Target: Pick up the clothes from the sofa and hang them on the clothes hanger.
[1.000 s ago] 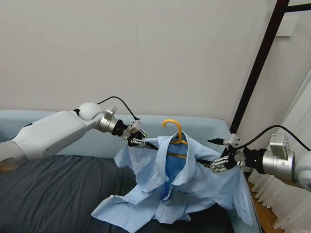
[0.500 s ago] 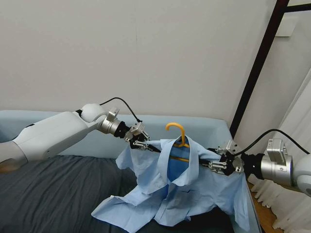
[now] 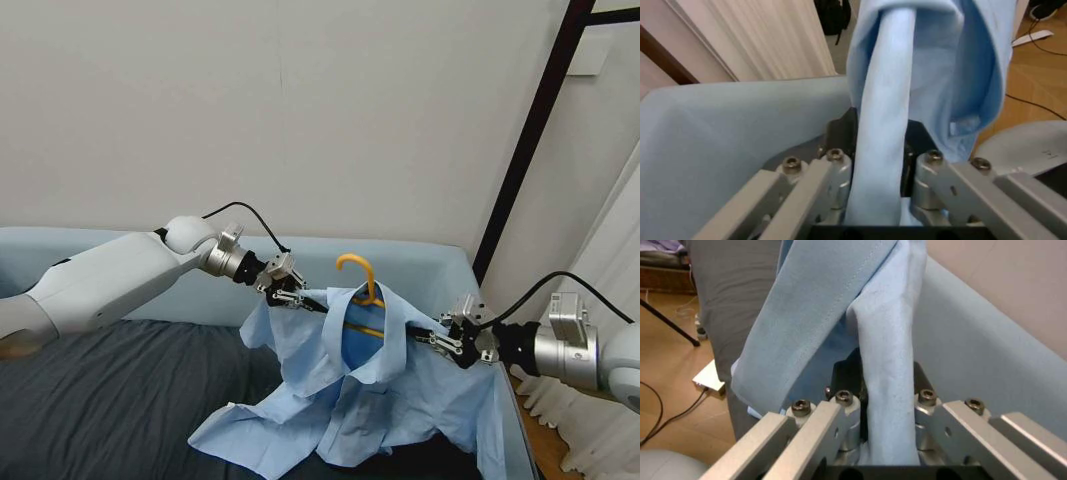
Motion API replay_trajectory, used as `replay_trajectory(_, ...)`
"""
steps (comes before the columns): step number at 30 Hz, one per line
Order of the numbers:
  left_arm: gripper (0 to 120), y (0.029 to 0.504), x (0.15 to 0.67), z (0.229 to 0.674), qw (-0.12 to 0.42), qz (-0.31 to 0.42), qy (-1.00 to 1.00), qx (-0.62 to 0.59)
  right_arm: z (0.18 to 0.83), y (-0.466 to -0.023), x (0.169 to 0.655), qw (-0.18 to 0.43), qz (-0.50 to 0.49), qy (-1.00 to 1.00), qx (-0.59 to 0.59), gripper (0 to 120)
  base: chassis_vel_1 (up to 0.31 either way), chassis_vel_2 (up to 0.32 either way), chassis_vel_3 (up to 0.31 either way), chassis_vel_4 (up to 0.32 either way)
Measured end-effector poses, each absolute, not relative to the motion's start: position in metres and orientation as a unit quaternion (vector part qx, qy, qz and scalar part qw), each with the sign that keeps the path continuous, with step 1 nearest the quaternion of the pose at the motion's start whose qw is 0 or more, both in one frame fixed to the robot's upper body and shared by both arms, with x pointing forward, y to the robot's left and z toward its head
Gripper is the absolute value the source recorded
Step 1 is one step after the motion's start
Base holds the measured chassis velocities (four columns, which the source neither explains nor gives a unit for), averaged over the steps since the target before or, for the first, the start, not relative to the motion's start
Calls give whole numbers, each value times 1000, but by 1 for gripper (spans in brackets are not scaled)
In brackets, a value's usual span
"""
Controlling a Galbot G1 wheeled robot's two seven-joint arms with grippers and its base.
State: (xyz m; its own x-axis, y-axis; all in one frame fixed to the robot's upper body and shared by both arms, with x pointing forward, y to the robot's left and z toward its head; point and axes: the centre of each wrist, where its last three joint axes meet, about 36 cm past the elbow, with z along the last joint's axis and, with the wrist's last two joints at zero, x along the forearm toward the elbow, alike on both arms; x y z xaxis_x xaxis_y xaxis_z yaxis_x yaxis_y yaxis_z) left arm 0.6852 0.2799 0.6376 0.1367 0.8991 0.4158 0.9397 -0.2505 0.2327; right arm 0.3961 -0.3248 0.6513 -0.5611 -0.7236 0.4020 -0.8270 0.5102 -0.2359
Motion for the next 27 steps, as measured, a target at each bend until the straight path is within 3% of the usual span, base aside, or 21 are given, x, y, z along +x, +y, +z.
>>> replay_trajectory(12, 63, 300, 681, 652, 11, -260, -631, -731, 639, -328, 405, 121, 188, -871, 437, 7, 0, 0, 0, 0)
replay_trajectory(17, 86, 334, 674, 659, -11, -263, -662, -702, 628, -329, 412, 119, 168, -879, 430, 7, 0, 0, 0, 0)
replay_trajectory(18, 86, 334, 674, 659, -11, -263, -662, -702, 628, -329, 412, 119, 168, -879, 430, 7, 0, 0, 0, 0)
replay_trajectory(21, 98, 376, 656, 658, -28, -259, -699, -666, 619, -332, 422, 108, 164, -886, 420, 7, 0, 0, 0, 0)
replay_trajectory(27, 100, 426, 619, 639, -50, -242, -759, -602, 594, -333, 437, 91, 157, -895, 407, 7, 0, 0, 0, 0)
